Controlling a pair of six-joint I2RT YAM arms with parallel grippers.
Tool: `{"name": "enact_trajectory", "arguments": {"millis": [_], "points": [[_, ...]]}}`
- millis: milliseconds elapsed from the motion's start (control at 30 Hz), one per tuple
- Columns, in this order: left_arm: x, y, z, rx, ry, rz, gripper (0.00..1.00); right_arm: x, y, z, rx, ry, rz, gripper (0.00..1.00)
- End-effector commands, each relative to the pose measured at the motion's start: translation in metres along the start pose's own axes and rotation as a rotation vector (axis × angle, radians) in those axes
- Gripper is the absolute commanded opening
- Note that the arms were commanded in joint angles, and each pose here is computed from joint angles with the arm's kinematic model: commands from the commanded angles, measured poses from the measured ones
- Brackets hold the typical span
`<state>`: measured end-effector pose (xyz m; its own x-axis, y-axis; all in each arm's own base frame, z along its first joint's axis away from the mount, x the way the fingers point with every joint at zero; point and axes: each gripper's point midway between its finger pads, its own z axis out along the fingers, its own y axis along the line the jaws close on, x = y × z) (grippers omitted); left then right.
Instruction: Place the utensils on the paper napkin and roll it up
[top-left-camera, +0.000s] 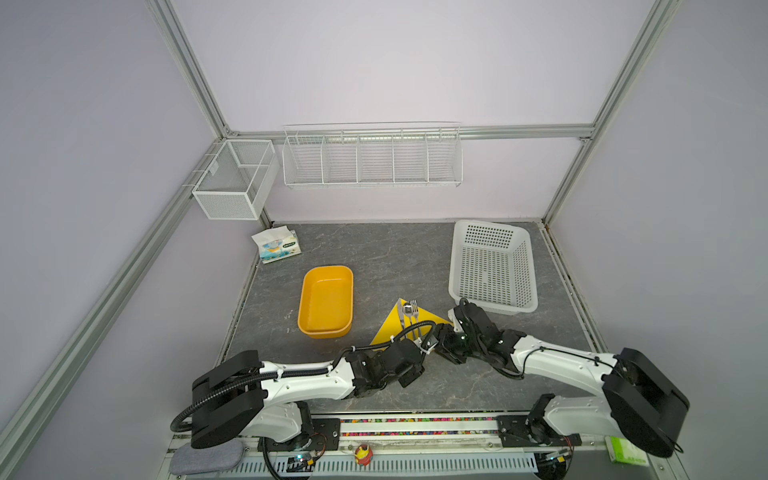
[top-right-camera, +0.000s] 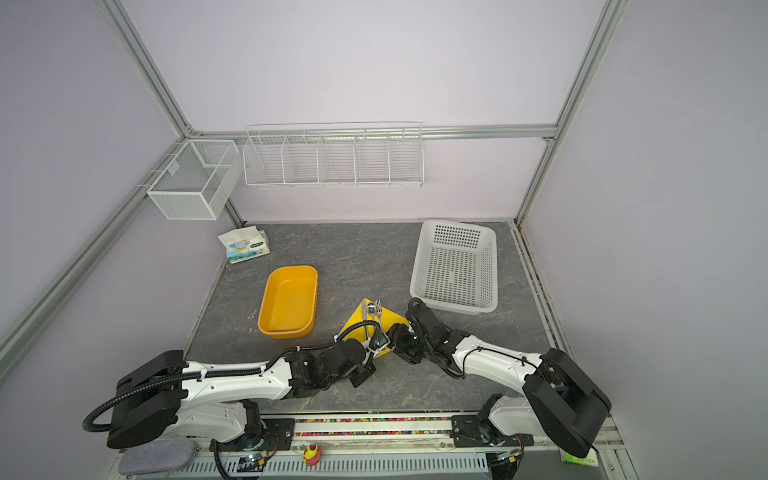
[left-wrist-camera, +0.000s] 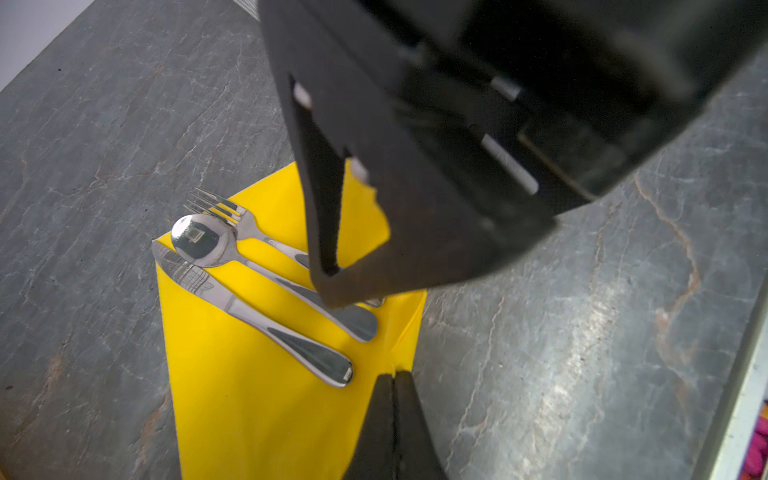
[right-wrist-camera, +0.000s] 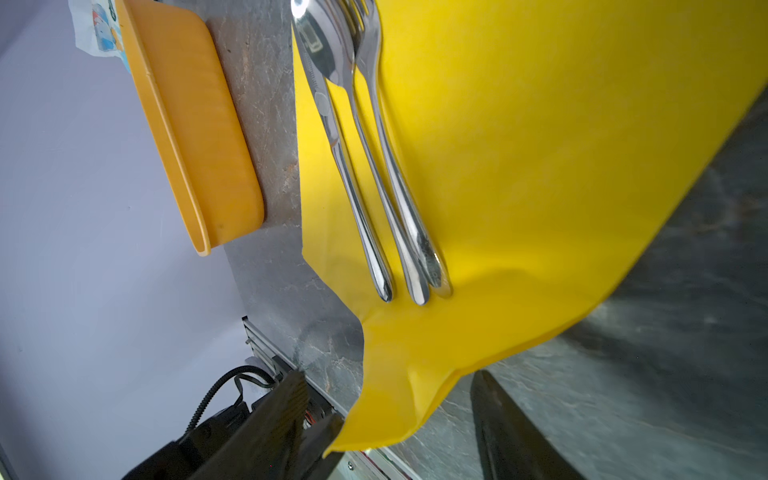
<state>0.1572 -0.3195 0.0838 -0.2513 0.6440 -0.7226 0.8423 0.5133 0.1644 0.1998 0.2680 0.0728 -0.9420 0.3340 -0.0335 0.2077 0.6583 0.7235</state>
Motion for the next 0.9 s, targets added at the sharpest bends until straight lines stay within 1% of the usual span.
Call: {"name": "enact_trajectory", "arguments": {"millis": [0, 67, 200, 333, 500, 567, 667, 767, 867], "points": [[-0.001, 0.011, 0.003, -0.034, 0.034, -0.077, 0.0, -0.012, -0.01, -0.016, 0.068, -0.085, -0.048, 0.67], [0.002, 0.016, 0.006, -0.038, 0.063, -0.109, 0.0, -0.016, -0.013, -0.024, 0.092, -0.121, -0.075, 0.67], [0.005, 0.024, 0.009, -0.054, 0.084, -0.154, 0.0, -0.018, -0.019, -0.035, 0.124, -0.148, -0.121, 0.67], [0.007, 0.029, 0.012, -0.059, 0.089, -0.176, 0.0, -0.012, -0.012, -0.038, 0.106, -0.114, -0.198, 0.64], [0.007, 0.028, 0.019, -0.058, 0.101, -0.172, 0.0, -0.003, -0.007, -0.031, 0.085, -0.047, -0.259, 0.54], [0.006, 0.031, 0.021, -0.071, 0.101, -0.177, 0.0, 0.0, -0.007, -0.027, 0.09, -0.027, -0.275, 0.46], [0.002, 0.036, 0.023, -0.099, 0.097, -0.176, 0.0, 0.003, -0.007, -0.021, 0.099, -0.005, -0.29, 0.38], [-0.001, 0.039, 0.025, -0.117, 0.096, -0.17, 0.0, 0.005, -0.003, -0.013, 0.1, 0.017, -0.309, 0.36], [0.004, 0.045, 0.028, -0.152, 0.132, -0.16, 0.0, 0.006, 0.005, -0.006, 0.08, 0.029, -0.318, 0.35]]}}
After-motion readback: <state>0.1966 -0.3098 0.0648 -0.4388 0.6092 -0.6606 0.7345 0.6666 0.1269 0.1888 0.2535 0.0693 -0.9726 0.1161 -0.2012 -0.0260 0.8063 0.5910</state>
